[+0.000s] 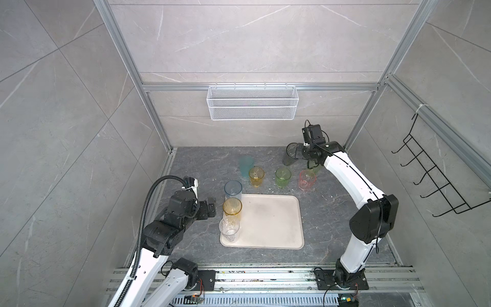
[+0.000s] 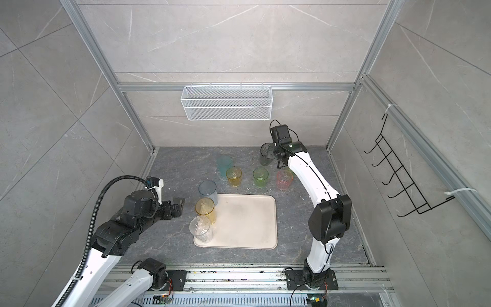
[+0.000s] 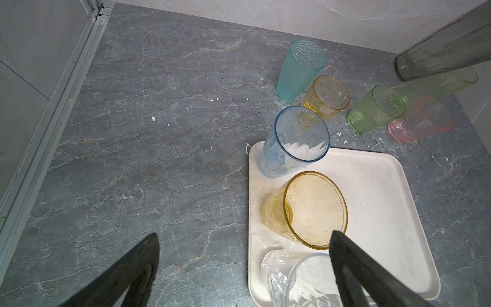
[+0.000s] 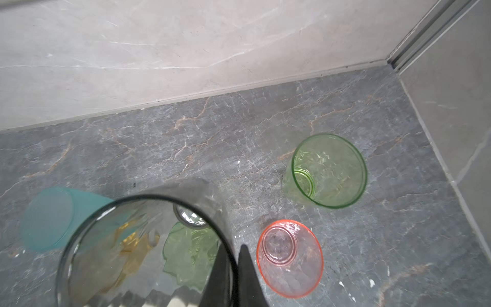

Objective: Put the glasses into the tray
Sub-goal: 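Lower the right gripper into the grey cup and close on its rim, then lift the grey cup with the right gripper and carry it onto the tray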

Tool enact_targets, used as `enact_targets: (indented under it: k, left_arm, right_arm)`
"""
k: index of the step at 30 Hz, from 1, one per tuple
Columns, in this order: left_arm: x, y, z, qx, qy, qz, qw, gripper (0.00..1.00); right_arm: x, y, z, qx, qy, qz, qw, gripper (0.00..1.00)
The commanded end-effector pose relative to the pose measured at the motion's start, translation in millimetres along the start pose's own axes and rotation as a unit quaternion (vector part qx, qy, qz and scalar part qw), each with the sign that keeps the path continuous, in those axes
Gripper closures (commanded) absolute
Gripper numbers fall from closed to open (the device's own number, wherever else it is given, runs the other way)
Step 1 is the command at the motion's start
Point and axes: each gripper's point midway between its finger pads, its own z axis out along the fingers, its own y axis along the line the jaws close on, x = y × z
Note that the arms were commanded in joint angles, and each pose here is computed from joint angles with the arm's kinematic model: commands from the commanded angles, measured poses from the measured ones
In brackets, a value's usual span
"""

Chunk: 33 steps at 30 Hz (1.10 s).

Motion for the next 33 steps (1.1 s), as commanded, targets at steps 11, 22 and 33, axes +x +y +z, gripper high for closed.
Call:
enact_targets:
  k: [11,22,33]
  left_arm:
    - [-8,-2,-4,0.009,-0.022,-0.007,1.000,0.00]
    - [-8,-2,-5,0.010,-0.023,-0.007,1.000,0.00]
    - [-8,-2,-4,0.008,-0.021,-0.006,1.000,0.00]
  right_arm:
    - [20,37,-91,-0.056,-0.006,-0.058,0.997,1.00]
    - [85,75,-100,-0.100,0.054,-0.107,0.988,1.00]
    - [139,100,-66,-0.105,0.113,-0.124,0.980,1.00]
